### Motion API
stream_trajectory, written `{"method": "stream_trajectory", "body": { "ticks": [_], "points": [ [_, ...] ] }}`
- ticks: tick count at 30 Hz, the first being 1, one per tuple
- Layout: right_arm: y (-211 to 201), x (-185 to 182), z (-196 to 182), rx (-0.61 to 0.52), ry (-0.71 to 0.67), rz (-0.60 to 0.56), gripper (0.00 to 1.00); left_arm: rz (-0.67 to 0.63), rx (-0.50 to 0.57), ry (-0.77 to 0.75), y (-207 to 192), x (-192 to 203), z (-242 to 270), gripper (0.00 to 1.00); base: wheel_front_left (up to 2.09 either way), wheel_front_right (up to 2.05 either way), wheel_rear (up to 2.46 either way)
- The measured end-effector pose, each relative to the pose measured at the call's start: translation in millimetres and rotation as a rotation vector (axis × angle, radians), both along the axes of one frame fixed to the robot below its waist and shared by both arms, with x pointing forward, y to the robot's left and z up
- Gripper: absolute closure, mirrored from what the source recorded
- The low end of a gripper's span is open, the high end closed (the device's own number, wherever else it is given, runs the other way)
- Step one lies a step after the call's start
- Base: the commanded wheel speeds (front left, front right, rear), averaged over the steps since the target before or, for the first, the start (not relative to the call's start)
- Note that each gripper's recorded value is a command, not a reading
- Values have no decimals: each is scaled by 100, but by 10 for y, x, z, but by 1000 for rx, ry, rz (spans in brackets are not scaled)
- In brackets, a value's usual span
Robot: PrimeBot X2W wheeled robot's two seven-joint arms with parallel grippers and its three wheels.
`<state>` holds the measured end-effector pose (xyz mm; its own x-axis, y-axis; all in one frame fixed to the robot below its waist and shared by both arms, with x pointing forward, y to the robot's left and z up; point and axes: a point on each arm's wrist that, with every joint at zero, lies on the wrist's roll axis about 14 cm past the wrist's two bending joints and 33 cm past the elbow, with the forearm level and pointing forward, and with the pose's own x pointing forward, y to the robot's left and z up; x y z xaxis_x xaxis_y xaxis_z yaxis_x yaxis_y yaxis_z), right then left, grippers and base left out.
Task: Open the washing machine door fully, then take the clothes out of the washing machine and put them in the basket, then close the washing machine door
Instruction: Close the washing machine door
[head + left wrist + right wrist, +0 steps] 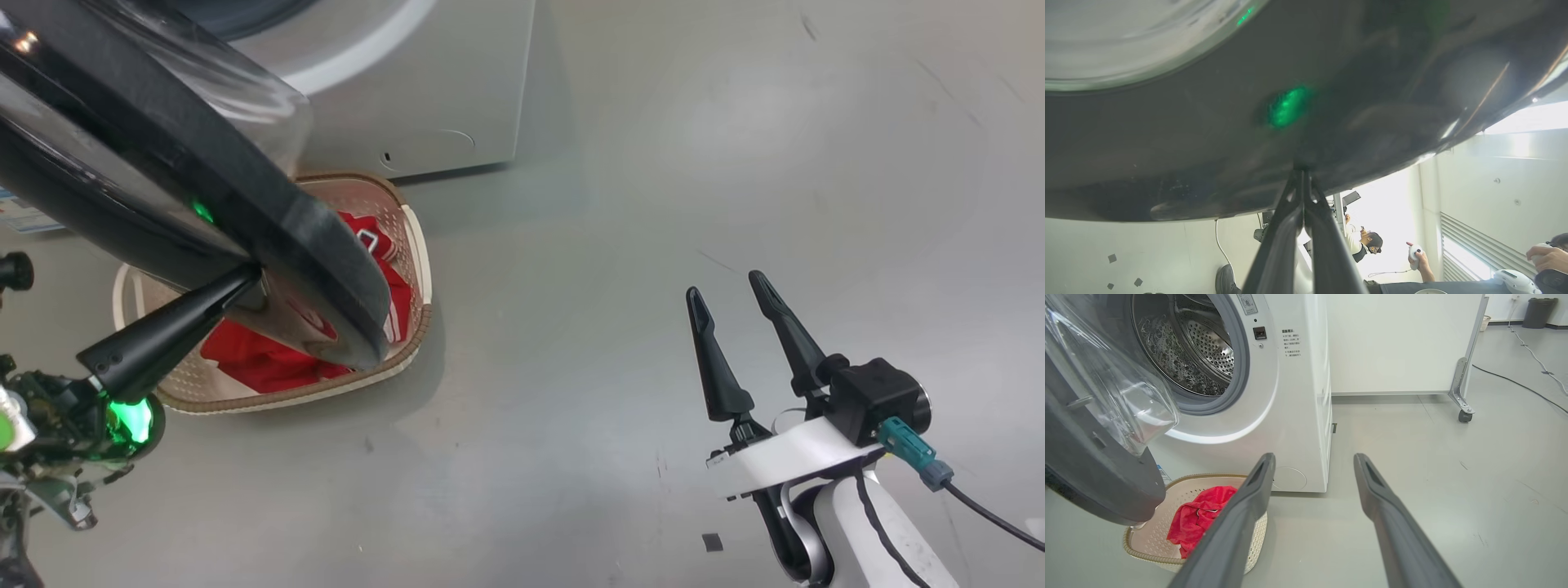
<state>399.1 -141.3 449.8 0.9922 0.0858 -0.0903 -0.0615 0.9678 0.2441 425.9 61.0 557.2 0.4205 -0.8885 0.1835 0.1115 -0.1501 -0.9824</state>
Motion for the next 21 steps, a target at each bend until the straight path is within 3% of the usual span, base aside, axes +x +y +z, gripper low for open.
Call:
{"method": "stream_trajectory", "body": {
  "ticks": [9,21],
  "points": [
    [-64,75,-110,-10,27,-16,0,-65,-28,14,-262,215,-43,100,0,0,0],
    [-146,112,-291,-15,77,-33,0,-60,-50,31,-547,686,-166,100,0,0,0]
  ]
}}
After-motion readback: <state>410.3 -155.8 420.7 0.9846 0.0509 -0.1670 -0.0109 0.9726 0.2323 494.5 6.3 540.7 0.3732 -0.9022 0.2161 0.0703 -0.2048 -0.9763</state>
